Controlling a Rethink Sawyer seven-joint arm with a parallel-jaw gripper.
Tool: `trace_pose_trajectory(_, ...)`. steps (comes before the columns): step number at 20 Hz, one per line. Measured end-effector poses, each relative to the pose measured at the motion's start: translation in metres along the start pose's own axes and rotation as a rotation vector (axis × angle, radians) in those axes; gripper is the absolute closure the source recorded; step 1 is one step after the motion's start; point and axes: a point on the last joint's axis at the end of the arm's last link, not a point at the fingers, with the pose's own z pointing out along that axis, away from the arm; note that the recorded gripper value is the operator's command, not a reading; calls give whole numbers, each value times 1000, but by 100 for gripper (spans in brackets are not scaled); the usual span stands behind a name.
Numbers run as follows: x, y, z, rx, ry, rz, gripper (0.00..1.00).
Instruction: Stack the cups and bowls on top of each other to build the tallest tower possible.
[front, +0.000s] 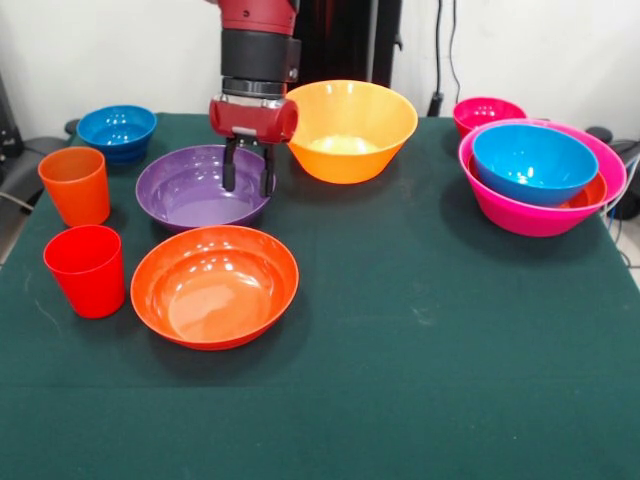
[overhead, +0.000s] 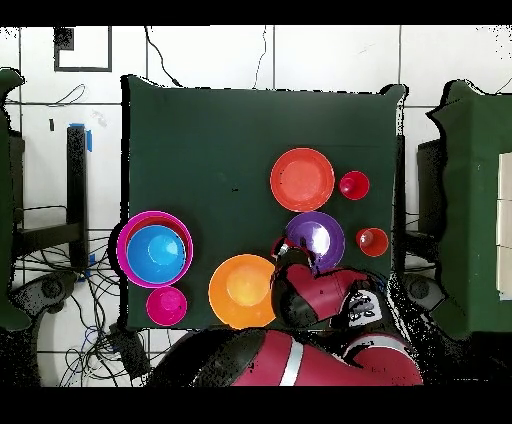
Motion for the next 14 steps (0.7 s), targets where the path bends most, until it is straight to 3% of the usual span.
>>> trace_pose_trajectory(8,-1,4,-4,-7,-3,1,0)
trace_pose_trajectory(14,9,5,2,-10,19,4,0)
